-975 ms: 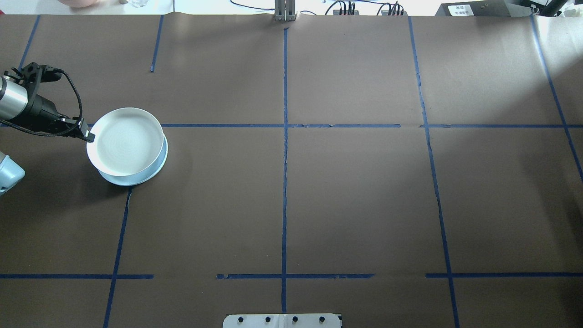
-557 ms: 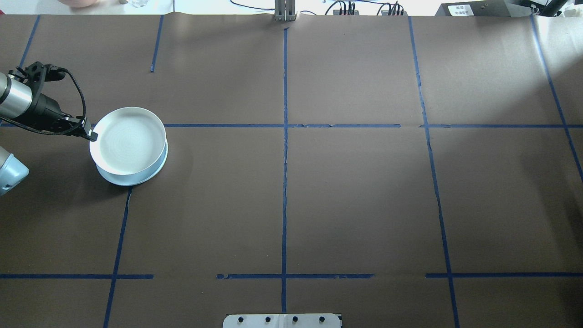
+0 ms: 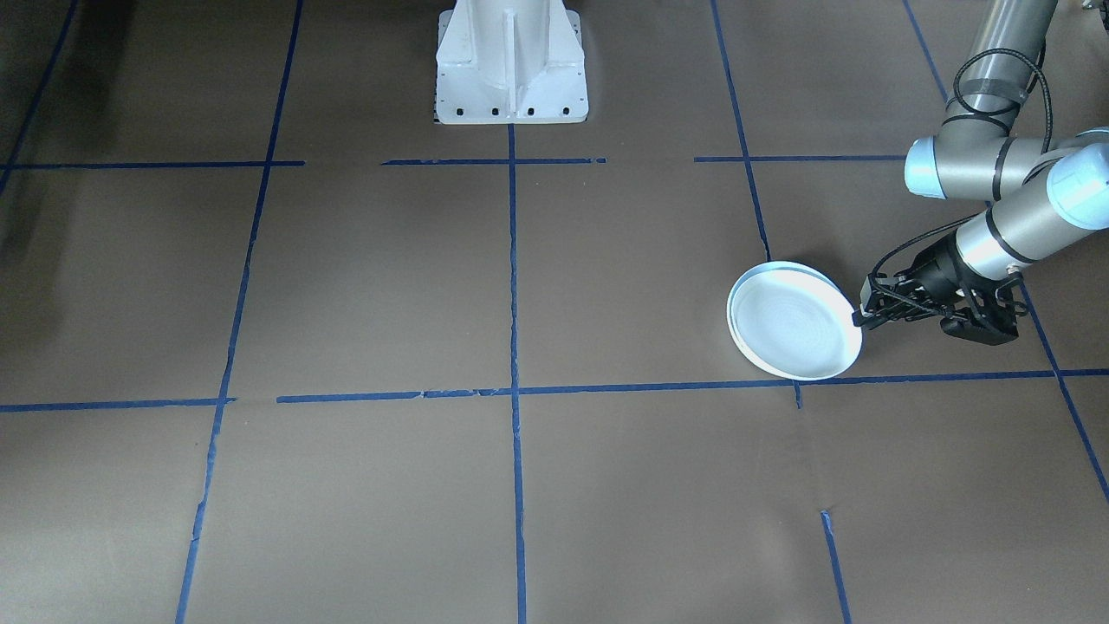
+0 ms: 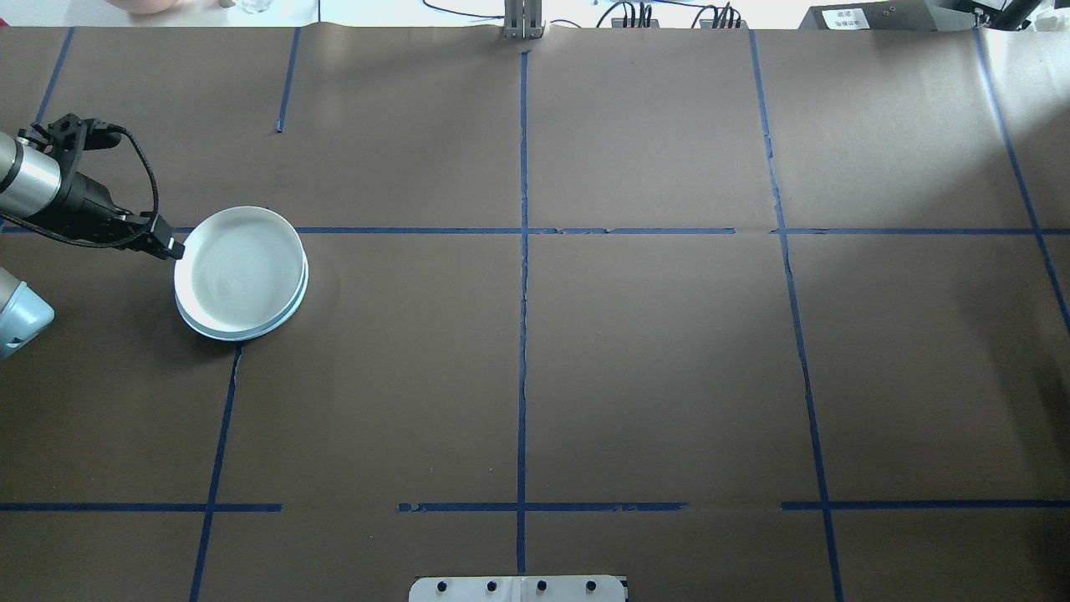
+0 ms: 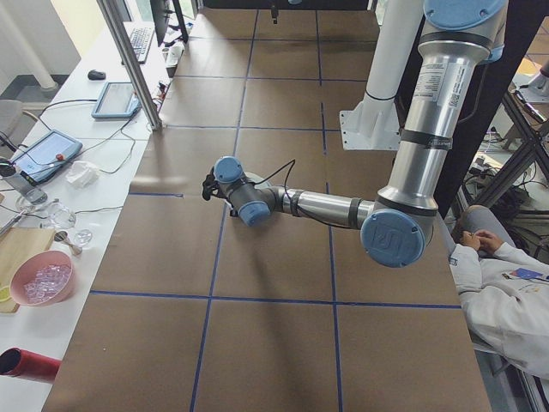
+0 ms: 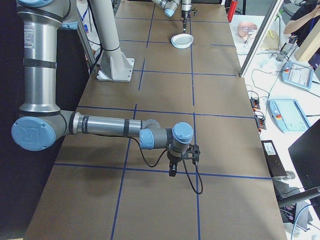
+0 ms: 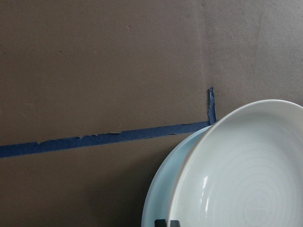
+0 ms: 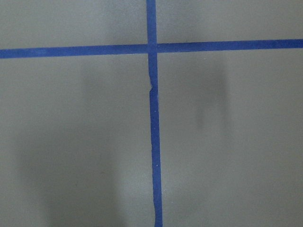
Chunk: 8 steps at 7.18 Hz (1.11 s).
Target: Stack plate in center
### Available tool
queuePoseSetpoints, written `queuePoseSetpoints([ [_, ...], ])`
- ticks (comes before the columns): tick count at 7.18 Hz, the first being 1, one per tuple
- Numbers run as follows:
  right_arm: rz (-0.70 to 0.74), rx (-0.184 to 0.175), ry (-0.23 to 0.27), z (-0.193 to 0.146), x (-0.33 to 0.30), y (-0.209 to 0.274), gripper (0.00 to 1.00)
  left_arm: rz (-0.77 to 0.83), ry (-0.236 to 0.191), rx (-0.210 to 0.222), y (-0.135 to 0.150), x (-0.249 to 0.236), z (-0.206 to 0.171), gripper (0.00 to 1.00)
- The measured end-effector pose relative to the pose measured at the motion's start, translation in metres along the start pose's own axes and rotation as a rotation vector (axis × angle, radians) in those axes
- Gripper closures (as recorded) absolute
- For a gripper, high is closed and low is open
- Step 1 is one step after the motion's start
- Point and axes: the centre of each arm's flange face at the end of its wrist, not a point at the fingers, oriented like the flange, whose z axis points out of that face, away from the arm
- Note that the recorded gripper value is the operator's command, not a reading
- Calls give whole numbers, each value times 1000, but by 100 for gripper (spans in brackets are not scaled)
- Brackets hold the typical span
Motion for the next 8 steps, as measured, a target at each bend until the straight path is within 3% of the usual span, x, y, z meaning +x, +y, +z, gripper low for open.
queuePoseSetpoints([
  [1,0,0,0,0,0,0,0,1,0,1,0,0,0,0],
  [3,0,0,0,0,0,0,0,5,-1,9,-2,-2,-4,0],
  [5,0,0,0,0,0,0,0,19,-23,52,-13,-25,-33,0],
  [8,0,0,0,0,0,0,0,58,-182,55,-14,-140,-118,0],
])
